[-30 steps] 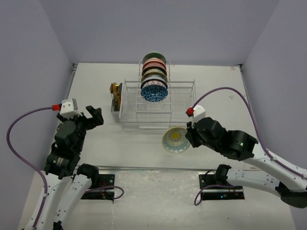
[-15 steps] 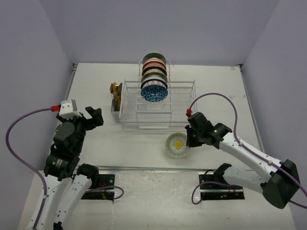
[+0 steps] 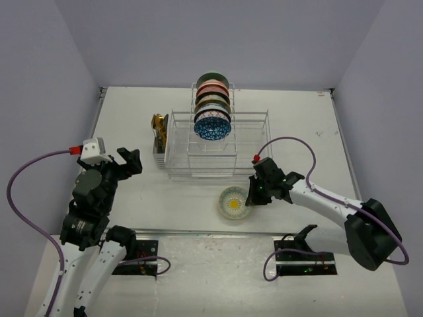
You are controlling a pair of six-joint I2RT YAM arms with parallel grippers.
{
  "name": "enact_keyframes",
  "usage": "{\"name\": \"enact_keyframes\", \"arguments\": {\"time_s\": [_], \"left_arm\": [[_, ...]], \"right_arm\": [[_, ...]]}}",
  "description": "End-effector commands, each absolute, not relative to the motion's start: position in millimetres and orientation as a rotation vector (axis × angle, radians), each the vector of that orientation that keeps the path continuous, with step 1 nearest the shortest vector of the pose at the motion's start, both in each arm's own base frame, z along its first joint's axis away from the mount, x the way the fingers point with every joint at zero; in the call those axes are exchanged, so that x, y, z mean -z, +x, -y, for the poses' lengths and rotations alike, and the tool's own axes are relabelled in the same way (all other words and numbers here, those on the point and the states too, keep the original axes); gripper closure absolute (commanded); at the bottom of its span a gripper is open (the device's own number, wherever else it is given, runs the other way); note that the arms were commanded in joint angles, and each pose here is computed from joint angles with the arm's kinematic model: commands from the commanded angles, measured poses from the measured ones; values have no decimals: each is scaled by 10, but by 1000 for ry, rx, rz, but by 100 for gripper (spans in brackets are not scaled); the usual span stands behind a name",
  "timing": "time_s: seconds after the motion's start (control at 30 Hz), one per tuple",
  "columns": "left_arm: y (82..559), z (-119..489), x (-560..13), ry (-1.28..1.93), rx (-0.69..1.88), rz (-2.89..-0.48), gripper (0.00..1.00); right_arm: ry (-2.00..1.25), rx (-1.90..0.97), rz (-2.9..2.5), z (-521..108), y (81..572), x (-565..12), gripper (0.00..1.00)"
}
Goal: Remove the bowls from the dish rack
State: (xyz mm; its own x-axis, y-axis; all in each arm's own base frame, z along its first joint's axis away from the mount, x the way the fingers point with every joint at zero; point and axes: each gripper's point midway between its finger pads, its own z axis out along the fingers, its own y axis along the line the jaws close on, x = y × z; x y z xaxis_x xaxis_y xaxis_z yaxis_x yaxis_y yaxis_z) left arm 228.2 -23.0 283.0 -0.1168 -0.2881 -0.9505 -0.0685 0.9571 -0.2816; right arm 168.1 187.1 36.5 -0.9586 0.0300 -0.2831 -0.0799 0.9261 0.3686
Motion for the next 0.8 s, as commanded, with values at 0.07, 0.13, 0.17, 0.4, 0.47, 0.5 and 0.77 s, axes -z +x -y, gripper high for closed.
{"name": "enact_keyframes", "arguments": {"time_s": [0.07,0.13,0.17,0.4,0.47,0.5,0.77], "left_arm": [[2317,258,-2875,-247,198,-1667,0],[2325,263,-2865,-245,198,-1672,0],[2332,267,-2855,-243,196,-1676,0],[2342,276,-2842,-240,197,-1683,0],[2349,288,-2842,-234,201,-1684,0],[2354,294,-2839,-231,202,-1686,0],[2381,288,-2806,-233,191,-1702,0]], "right_arm": [[48,-515,-2795,-1779,1668,-278,91],[63,-496,-2777,-1745,1693,-303,81],[66,-496,-2768,-1737,1701,-328,76],[74,-478,-2723,-1702,1758,-557,54],[75,-468,-2659,-1655,1818,-808,53],[78,-447,-2621,-1610,1862,-917,52],[-90,-474,-2172,-1500,2193,-2175,31]]}}
